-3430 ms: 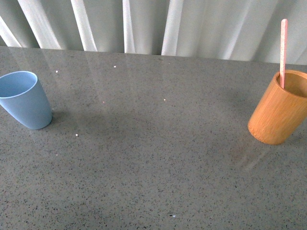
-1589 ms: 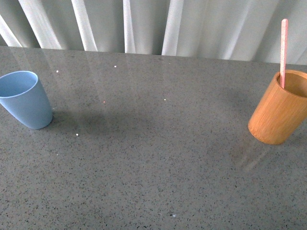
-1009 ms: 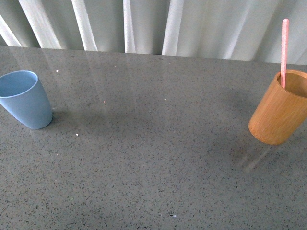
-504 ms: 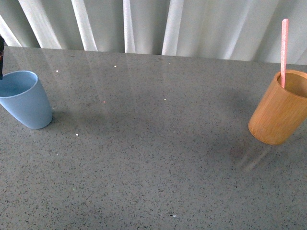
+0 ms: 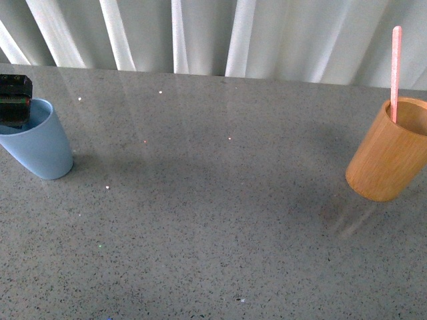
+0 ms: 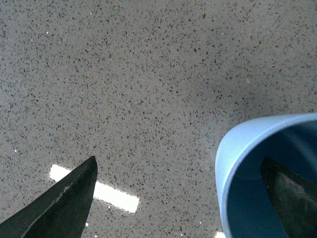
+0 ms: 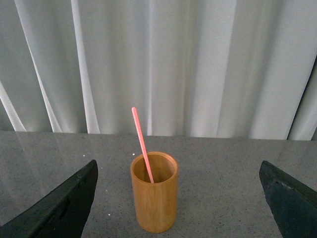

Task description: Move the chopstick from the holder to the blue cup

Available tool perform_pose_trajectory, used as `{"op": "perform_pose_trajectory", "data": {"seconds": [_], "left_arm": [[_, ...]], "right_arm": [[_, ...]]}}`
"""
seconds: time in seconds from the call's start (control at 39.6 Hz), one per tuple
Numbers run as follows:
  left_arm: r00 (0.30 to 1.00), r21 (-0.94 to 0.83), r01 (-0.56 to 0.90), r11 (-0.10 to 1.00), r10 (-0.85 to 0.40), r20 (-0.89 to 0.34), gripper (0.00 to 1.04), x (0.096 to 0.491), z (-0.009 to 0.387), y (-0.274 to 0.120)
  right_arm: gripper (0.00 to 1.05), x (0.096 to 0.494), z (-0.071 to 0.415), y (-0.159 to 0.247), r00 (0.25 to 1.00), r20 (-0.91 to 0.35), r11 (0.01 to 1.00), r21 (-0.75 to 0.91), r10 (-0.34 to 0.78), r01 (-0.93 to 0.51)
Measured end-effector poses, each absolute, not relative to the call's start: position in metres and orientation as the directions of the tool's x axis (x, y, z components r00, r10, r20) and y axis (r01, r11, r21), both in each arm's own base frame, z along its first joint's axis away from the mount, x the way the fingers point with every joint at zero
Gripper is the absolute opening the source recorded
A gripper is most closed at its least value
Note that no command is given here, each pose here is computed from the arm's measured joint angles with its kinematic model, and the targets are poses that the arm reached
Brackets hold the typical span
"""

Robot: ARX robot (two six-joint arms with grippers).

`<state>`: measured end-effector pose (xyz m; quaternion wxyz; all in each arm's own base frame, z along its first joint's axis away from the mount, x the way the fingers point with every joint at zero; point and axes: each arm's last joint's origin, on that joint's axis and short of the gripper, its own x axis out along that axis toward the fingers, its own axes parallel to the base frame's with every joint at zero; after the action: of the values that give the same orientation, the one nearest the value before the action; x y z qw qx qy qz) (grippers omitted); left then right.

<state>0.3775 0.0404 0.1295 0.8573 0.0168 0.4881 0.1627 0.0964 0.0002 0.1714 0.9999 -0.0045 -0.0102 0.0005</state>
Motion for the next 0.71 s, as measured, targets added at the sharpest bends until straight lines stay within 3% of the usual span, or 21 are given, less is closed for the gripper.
{"op": "perform_pose_trajectory", "data": {"seconds": [0.13, 0.5, 0.66, 0.71], "left_arm": [[0.46, 0.193, -0.244, 0.95, 0.289, -0.839, 0.97, 0.387, 0.124, 0.033], [0.428, 0.19, -0.128, 0.973, 0.227, -0.875, 0.34, 0.389, 0.114, 0.01], [0.436, 0.168, -0.084, 0.982, 0.187, -0.88, 0.04, 0.386, 0.123, 0.007], [0.449, 0.163, -0.072, 0.984, 0.178, -0.876, 0.04, 0.386, 0.127, 0.005]], "right_arm": [[0.95, 0.096, 0.171, 0.0, 1.0, 0.02, 1.0, -0.009, 0.001, -0.001], [0.95, 0.096, 0.171, 0.0, 1.0, 0.02, 1.0, -0.009, 0.001, -0.001], [0.95, 0.096, 0.171, 0.0, 1.0, 0.02, 1.0, -0.009, 0.001, -0.001], [0.95, 0.096, 0.171, 0.0, 1.0, 0.02, 1.0, -0.009, 0.001, -0.001]]}}
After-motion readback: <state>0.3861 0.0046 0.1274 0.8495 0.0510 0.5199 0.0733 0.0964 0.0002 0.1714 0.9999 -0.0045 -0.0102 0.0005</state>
